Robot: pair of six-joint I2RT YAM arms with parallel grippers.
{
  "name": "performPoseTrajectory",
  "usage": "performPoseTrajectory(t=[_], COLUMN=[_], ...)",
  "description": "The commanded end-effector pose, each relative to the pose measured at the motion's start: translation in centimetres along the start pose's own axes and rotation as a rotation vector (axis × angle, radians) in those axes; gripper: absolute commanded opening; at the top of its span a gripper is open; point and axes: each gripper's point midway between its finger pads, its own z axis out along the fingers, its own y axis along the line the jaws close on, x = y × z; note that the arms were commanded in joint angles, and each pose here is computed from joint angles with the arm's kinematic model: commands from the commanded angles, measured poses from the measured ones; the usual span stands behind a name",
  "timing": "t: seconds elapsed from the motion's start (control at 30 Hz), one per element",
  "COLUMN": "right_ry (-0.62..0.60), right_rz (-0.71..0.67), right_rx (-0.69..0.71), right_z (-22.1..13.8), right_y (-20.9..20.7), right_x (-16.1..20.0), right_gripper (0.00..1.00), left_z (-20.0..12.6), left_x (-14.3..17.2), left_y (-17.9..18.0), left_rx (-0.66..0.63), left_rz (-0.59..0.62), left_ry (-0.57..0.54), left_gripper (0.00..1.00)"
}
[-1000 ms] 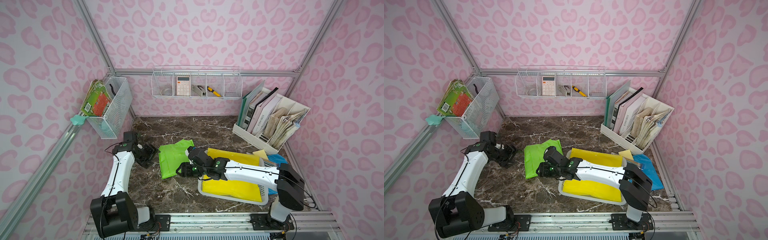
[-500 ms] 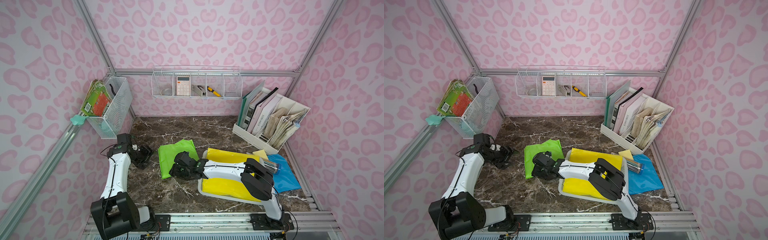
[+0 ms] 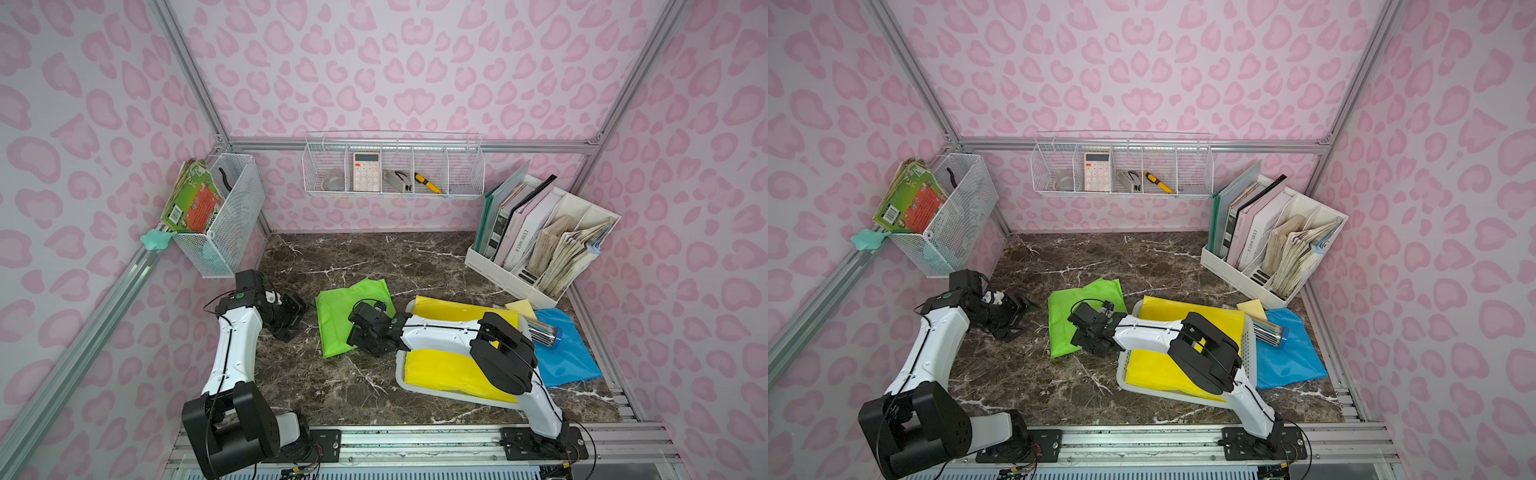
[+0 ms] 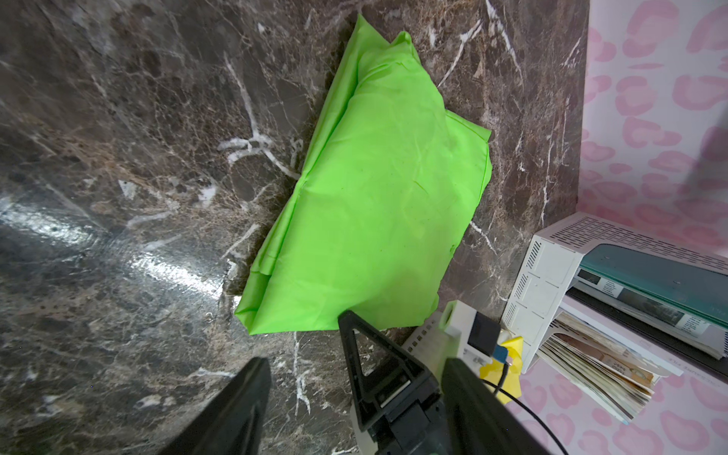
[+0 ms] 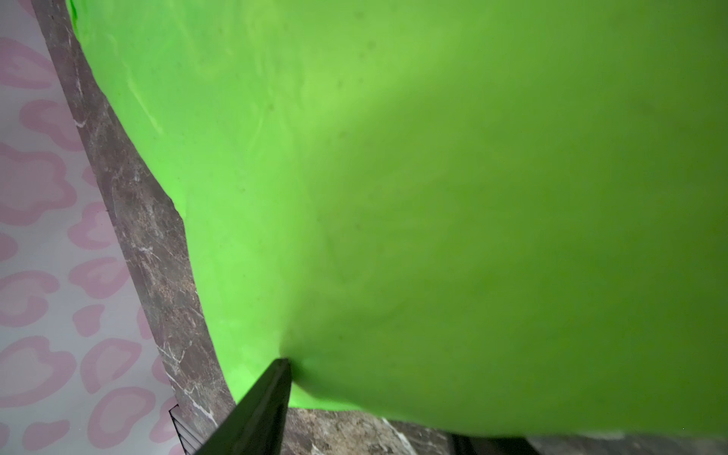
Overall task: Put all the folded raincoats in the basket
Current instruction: Pick up the raincoat from the center of the board.
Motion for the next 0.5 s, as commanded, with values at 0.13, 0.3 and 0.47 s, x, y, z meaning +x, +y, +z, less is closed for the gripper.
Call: performPoseTrajectory(t=[0.13,0.3,0.47], right_ry=[-0.053,-0.06,0.036], right_rz=[0.036,0.002,-0.088], right_rx=[0.076,0.091,0.067], right_z=[1.6,2.6,4.2], right_y=[-1.6,-1.3,-1.3], right_x=[-3.2,-5.0,-5.3], right_gripper=[0.63,0.62,0.46], left_z=[0.2,0.2,0.1], left_x=[0.3,0.4,0.4], left_y=[0.2,0.5,0.3], left_rx=[0.007,0.003,0.006], left_rz=[0.022,0.026,0.029], left_ry=[0.021,0.029,0.026], left_gripper=[0.74,0.73,0.74])
